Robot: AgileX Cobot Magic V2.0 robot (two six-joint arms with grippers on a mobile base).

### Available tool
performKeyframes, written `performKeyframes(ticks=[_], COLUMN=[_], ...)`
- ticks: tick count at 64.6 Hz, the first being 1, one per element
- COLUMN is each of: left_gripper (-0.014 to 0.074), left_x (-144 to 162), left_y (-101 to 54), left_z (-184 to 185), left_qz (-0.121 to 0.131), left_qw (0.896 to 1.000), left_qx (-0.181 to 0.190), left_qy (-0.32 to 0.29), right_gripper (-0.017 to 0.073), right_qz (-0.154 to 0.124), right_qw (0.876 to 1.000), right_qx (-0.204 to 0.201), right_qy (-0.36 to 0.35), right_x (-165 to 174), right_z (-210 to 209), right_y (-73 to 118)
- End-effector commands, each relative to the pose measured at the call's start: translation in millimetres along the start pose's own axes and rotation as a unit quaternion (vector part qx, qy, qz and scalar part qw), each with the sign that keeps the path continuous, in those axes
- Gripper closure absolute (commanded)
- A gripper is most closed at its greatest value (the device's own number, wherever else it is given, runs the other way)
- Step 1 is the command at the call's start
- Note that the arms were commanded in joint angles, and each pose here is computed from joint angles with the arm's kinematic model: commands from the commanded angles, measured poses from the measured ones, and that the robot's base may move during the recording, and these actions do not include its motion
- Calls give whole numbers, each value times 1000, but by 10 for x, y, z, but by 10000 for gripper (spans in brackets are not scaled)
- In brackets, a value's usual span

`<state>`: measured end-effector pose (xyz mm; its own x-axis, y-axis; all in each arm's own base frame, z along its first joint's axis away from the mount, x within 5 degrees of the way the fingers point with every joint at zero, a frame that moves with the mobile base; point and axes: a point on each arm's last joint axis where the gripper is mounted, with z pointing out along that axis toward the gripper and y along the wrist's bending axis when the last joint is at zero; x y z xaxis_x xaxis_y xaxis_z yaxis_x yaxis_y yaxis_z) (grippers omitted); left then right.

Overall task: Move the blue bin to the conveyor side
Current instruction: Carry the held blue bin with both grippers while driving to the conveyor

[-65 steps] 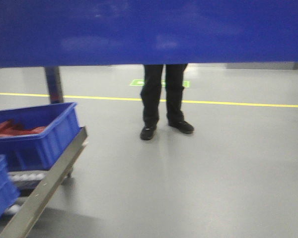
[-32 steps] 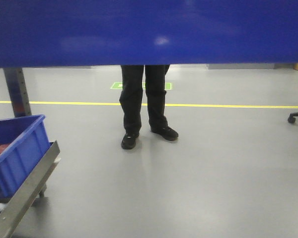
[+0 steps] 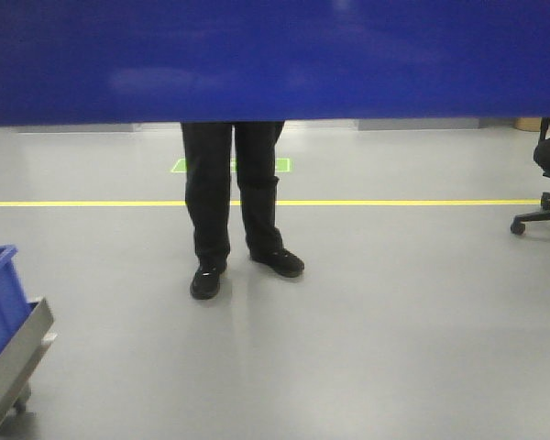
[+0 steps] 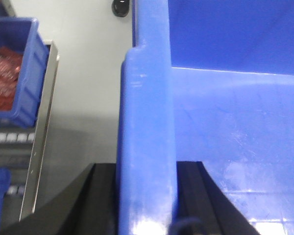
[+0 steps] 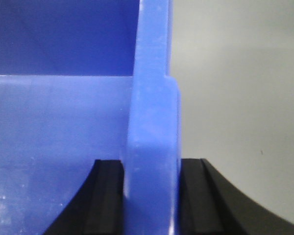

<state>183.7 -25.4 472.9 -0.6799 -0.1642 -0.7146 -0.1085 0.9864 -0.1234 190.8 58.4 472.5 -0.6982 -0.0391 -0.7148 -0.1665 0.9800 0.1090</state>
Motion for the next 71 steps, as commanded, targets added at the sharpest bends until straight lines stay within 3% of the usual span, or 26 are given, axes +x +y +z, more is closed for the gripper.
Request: performKeyframes(ticks=[1,71], left_gripper=[612,612], left_x=[-72,-72], left_y=[-4,-4], left_z=[-115,-115], left_qz=[3,3], left_qw=[998,998], left_qx=[12,12], left_qy=[-56,-56], right_gripper=[647,647], right_qz=[-6,-6], right_qw=[998,998], right_qx=[-5,-5], right_qy=[-62,-62], right_x=[-79,-79], right_z=[-122,-122], right_y=[3,3])
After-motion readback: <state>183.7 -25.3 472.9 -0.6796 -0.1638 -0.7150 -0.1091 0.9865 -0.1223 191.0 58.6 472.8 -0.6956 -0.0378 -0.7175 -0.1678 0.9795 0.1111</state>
